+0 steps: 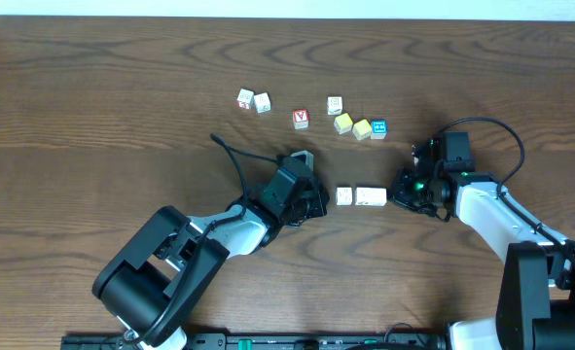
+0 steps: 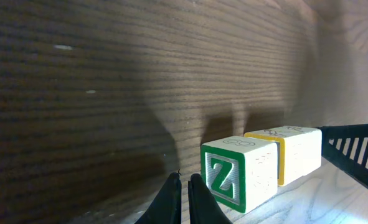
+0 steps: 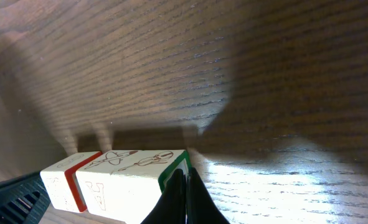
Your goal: Lift 3 blocks
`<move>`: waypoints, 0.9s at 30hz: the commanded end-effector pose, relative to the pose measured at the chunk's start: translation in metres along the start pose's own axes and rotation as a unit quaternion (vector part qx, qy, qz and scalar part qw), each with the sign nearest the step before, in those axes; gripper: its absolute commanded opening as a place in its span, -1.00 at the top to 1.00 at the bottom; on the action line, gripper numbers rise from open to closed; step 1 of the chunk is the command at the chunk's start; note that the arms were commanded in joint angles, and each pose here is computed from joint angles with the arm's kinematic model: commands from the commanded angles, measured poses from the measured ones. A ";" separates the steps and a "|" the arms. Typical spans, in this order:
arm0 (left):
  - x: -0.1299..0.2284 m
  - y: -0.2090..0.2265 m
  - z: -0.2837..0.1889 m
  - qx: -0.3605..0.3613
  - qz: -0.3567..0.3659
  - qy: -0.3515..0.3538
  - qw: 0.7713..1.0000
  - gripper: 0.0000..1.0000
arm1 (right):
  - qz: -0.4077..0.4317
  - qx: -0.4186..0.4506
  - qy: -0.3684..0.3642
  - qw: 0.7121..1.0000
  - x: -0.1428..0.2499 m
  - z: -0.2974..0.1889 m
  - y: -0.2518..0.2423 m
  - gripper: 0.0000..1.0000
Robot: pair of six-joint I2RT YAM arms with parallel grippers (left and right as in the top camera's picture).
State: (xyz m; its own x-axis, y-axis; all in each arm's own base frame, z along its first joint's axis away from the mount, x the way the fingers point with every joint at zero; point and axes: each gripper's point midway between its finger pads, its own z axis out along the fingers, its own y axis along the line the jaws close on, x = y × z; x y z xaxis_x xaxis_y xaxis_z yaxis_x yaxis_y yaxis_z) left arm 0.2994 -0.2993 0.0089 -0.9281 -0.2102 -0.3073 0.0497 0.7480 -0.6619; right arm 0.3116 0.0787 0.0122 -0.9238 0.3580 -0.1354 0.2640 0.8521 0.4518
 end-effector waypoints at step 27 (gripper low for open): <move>0.006 -0.007 0.008 0.023 -0.006 0.010 1.000 0.85 | -0.019 -0.007 -0.001 1.000 0.005 0.007 0.014 0.98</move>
State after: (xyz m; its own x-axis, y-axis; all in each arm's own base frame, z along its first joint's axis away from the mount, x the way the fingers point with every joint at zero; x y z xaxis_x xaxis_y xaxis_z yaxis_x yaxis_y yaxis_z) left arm 0.2995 -0.3090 0.0104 -0.9296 -0.2149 -0.2994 0.0576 0.7176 -0.6940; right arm 0.3152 0.0927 0.0144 -0.9317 0.3242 -0.1640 0.2186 0.8607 0.4597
